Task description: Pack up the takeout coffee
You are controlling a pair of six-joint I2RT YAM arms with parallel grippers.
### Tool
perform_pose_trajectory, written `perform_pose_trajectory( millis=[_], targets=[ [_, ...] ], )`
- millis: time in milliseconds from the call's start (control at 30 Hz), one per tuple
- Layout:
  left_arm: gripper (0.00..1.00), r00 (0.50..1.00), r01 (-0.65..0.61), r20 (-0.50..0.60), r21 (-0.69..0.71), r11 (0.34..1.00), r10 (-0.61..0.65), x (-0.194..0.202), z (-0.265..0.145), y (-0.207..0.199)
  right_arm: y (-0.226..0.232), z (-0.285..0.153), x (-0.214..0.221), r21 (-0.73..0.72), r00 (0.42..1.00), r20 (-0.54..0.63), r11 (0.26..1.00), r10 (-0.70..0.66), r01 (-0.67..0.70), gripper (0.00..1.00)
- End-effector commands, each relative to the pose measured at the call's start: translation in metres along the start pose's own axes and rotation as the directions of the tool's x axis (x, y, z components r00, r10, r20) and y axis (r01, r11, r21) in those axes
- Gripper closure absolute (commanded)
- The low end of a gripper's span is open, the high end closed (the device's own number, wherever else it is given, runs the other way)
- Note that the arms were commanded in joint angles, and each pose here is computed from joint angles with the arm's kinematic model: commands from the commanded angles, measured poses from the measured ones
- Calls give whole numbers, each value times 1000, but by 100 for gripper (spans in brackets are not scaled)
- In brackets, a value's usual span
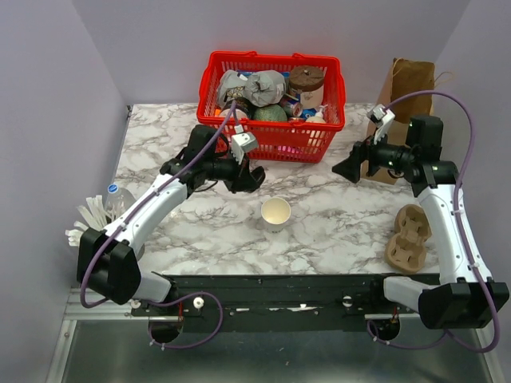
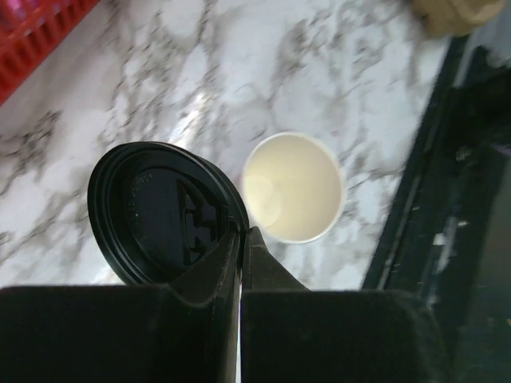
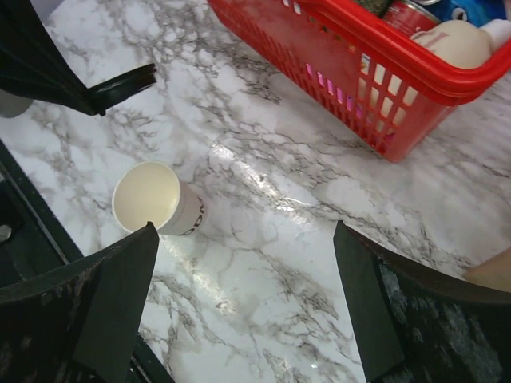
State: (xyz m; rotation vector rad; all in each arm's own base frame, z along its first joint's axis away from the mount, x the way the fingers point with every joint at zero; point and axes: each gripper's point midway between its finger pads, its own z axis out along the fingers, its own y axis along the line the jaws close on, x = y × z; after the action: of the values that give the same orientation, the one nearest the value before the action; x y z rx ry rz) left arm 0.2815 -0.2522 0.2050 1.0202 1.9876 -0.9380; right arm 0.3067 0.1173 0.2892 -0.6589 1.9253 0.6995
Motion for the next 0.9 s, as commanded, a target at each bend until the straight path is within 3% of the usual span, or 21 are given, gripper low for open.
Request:
perform_pose_trajectory(
  millis=[0, 67, 100, 133, 167, 200, 267, 400, 700, 867],
  targets=[
    [99, 980, 87, 148, 298, 951, -136, -39, -5, -53, 26, 7, 22, -187, 998, -37, 981, 40, -46, 0],
    [99, 963, 185, 111, 399, 898, -248, -35, -5, -68, 37, 14, 34, -248, 997, -60, 967, 51, -64, 0],
    [99, 961, 124, 170, 437, 891, -217, -46, -6, -72, 42, 15, 36, -285, 998, -54, 957, 45, -58, 0],
    [99, 935, 256, 87, 505, 824, -344, -33, -5, -84, 43, 17, 40, -300, 997, -59, 952, 48, -64, 0],
    [100, 924, 270, 88, 537, 799, -371, -32, -5, -90, 46, 19, 48, -316, 996, -70, 946, 58, -78, 0],
    [100, 926, 124, 226, 577, 807, -303, -53, -14, -98, 49, 22, 50, -342, 997, -62, 937, 51, -69, 0],
    [100, 875, 230, 194, 639, 734, -443, -44, -14, -106, 52, 25, 56, -364, 997, -60, 929, 47, -66, 0],
    [100, 889, 195, 215, 620, 760, -404, -37, -6, -103, 65, 34, 73, -427, 998, -66, 903, 19, -45, 0],
    [100, 850, 321, 143, 622, 715, -506, -30, 6, -95, 64, 59, 82, -376, 998, -37, 924, 60, -70, 0],
    [97, 822, 391, 111, 602, 696, -558, -21, 19, -85, 71, 68, 80, -417, 998, -32, 906, 61, -69, 0]
  ],
)
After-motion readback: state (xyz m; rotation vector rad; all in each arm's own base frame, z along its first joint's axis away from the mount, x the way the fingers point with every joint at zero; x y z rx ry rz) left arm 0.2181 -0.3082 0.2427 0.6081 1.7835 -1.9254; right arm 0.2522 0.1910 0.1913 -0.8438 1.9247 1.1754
